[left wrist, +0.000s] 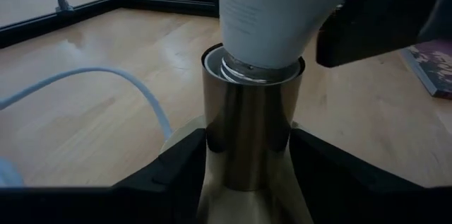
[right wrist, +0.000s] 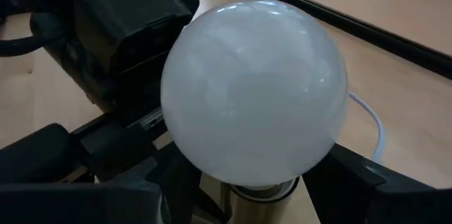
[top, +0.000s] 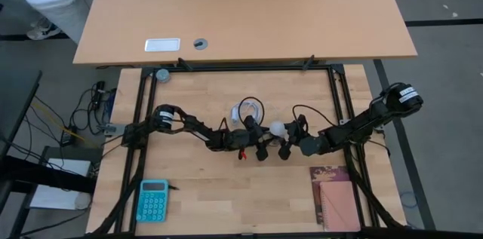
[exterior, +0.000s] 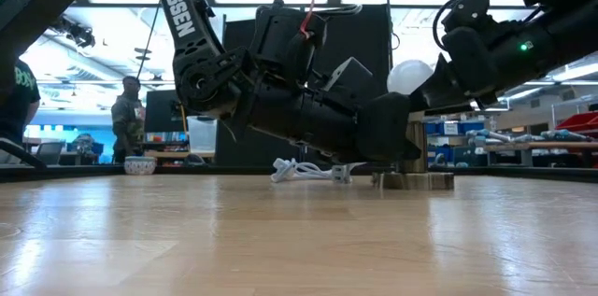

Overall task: Screw lightbulb
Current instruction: Insert the white lightbulb into the lamp socket

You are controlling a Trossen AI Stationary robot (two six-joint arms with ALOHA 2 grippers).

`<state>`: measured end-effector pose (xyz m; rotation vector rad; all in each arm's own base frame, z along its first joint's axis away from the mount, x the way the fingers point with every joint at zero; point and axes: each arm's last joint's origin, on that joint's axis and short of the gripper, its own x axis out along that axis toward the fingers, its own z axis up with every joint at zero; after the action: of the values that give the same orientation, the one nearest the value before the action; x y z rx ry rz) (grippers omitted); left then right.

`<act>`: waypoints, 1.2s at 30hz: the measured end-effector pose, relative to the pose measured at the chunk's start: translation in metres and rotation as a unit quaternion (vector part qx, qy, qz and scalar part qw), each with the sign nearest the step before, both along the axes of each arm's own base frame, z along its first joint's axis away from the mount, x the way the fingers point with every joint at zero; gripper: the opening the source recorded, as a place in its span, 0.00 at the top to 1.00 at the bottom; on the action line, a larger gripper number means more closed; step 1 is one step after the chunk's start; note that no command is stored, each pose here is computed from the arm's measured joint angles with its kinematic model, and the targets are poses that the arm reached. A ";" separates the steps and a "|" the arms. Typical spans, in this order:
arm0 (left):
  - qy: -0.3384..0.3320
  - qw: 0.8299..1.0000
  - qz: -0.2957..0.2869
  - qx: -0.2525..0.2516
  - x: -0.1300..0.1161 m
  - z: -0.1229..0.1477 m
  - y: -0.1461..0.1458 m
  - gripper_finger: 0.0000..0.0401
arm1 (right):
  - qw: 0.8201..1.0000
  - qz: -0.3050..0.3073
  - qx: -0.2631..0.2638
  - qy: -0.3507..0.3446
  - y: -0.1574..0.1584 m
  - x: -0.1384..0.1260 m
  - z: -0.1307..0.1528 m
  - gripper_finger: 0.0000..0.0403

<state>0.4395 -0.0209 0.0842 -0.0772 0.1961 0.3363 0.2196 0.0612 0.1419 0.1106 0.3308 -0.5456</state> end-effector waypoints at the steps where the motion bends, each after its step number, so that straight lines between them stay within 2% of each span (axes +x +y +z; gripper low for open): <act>1: 0.000 1.000 0.000 0.000 0.000 0.000 0.000 0.48 | 1.000 0.001 -0.002 0.001 0.000 0.000 0.000 0.44; 10: 0.001 1.000 -0.001 0.001 0.000 0.000 0.000 0.48 | 0.999 0.034 -0.017 0.029 0.001 0.000 -0.002 0.41; 24: 0.002 1.000 -0.005 0.000 0.000 0.000 0.000 0.48 | 0.997 0.061 -0.002 0.048 -0.008 0.002 -0.002 0.22; 36: 0.014 1.000 -0.016 -0.003 0.000 -0.003 -0.001 0.48 | 0.990 0.090 -0.004 0.108 -0.010 -0.011 0.021 0.20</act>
<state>0.4391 -0.0218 0.0816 -0.0754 0.2259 0.3055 0.2084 0.0511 0.1624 0.0124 0.5446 -0.3796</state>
